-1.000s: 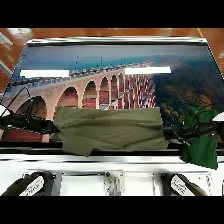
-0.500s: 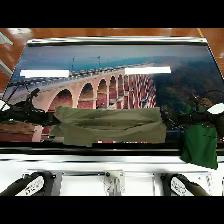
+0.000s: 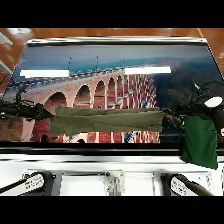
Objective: Fold the shirts.
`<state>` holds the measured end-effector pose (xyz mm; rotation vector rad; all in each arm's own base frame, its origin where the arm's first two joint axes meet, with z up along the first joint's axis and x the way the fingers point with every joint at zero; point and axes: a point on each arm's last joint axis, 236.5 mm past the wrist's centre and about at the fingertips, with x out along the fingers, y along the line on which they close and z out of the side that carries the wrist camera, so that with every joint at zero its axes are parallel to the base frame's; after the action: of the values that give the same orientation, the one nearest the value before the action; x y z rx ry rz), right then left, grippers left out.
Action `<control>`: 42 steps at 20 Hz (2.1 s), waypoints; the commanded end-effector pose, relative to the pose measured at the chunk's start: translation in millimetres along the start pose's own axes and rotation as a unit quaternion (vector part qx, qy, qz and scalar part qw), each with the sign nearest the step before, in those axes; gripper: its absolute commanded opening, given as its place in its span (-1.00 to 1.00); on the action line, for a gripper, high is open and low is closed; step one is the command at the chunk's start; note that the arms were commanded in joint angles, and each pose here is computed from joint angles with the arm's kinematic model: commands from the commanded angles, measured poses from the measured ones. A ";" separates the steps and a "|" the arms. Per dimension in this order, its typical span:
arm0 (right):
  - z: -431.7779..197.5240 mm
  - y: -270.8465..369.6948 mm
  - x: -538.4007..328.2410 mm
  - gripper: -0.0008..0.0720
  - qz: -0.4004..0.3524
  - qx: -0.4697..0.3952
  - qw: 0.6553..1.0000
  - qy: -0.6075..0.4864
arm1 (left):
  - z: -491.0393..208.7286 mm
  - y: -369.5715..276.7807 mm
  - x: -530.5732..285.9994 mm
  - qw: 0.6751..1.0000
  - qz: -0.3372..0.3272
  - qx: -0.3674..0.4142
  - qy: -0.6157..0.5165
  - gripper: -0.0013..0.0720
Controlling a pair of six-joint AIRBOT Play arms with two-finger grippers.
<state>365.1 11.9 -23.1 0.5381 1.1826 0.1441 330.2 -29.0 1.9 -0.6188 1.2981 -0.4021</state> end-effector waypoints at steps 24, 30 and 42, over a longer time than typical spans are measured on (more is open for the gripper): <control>-0.8 -24.2 38.6 0.75 -0.075 0.029 0.996 0.038 | 49.8 16.5 14.0 0.999 -0.010 -0.035 -0.025 0.82; -16.2 -27.5 49.0 0.89 0.006 0.115 0.989 0.088 | 80.6 -30.9 -22.5 0.995 -0.050 0.001 -0.089 0.82; -50.5 3.9 100.8 -0.79 0.034 0.105 0.981 0.159 | 68.3 -78.9 -10.4 0.993 -0.095 0.032 -0.063 0.81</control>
<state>360.8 60.6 -121.5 0.7490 1.4887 0.1391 400.3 -56.9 67.7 -0.7207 1.0975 -0.5211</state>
